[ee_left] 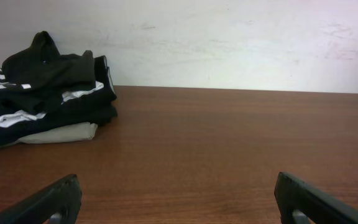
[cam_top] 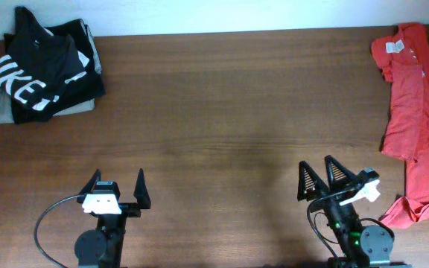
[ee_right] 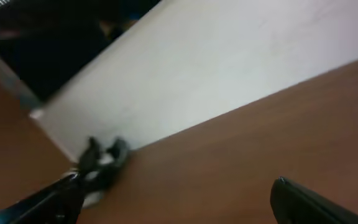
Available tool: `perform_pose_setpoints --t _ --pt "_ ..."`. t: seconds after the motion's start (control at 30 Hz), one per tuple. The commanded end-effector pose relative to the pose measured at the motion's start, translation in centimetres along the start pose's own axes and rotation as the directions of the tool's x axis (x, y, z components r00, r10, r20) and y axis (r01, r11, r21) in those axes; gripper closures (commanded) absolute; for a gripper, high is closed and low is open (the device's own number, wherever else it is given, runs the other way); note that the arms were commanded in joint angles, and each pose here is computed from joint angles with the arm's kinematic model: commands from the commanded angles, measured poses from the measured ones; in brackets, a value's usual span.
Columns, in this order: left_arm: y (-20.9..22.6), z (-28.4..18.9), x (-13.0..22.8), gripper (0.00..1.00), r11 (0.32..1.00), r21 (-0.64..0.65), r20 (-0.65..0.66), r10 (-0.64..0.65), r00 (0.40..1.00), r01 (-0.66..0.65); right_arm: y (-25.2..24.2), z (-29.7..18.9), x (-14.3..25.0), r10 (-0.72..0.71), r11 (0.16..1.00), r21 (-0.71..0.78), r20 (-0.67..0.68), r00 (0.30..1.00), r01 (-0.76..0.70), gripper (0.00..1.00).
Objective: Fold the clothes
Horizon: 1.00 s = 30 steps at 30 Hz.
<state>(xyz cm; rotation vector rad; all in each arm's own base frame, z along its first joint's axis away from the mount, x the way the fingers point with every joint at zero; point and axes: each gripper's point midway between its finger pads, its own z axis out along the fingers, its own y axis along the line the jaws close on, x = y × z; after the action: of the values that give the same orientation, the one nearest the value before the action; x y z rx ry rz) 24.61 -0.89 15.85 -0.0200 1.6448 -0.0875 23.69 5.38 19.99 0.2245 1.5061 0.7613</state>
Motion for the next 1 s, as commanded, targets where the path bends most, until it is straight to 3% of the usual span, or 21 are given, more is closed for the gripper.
perform_pose_setpoints --t 0.0,0.07,0.2,0.23,0.3,0.37,0.53,0.6,0.73,0.77,0.87,0.97 --pt "-0.1 0.0 0.2 0.01 1.0 0.005 -0.004 0.019 1.0 -0.019 1.5 -0.1 0.9 0.152 0.985 -0.076 -0.064 0.986 -0.157 0.01" --pt "-0.1 0.0 0.2 0.01 1.0 0.006 -0.004 0.019 1.0 -0.019 2.5 -0.2 0.0 0.171 0.977 -0.125 -0.037 0.984 -0.175 0.01" --pt "-0.1 0.0 0.2 0.01 1.0 0.006 -0.004 0.019 1.0 -0.019 6.6 -1.6 -6.1 0.027 0.966 -0.256 0.213 0.977 0.029 0.02" --pt "-0.1 0.0 0.2 0.01 1.0 0.006 -0.004 0.019 1.0 -0.019 7.1 -1.9 -7.4 0.026 0.967 -0.251 0.256 0.966 0.041 0.01" --pt "-0.1 0.0 0.2 0.01 1.0 0.006 -0.004 0.019 1.0 -0.019 9.3 -2.8 -11.1 -0.112 0.959 -0.203 0.362 0.925 0.196 0.01" --pt "-0.1 0.0 0.2 0.01 1.0 0.006 -0.004 0.019 1.0 -0.019 10.2 -2.1 -13.9 -0.245 0.949 -0.099 0.365 0.898 0.299 0.01" --pt "-0.1 0.0 0.2 0.01 1.0 0.006 -0.004 0.019 1.0 -0.019 6.5 4.1 -18.9 -0.44 0.88 0.254 0.122 0.89 0.401 0.01" --pt "-0.1 0.0 0.2 0.01 1.0 0.005 -0.004 0.019 1.0 -0.019 3.3 6.9 -19.9 -0.458 0.797 0.407 -0.072 0.886 0.445 0.01" --pt "-0.1 0.0 0.2 0.01 1.0 0.006 -0.004 0.019 1.0 -0.019 -4.3 11.4 -21.6 -0.325 0.605 0.627 -0.367 0.871 0.49 0.01" --pt "-0.1 0.0 0.2 0.01 1.0 0.005 -0.004 0.019 1.0 -0.019 -8.1 12.7 -22.0 -0.25 0.538 0.676 -0.442 0.861 0.503 0.01" --pt "-0.1 0.0 0.2 0.01 1.0 0.005 -0.004 0.019 1.0 -0.019 -14.2 13.0 -21.2 -0.127 0.443 0.729 -0.524 0.842 0.521 0.01" --pt "-0.1 0.0 0.2 0.01 1.0 0.006 -0.004 0.019 1.0 -0.019 -23.1 10.4 -17.1 0.093 0.342 0.765 -0.605 0.791 0.546 0.02"
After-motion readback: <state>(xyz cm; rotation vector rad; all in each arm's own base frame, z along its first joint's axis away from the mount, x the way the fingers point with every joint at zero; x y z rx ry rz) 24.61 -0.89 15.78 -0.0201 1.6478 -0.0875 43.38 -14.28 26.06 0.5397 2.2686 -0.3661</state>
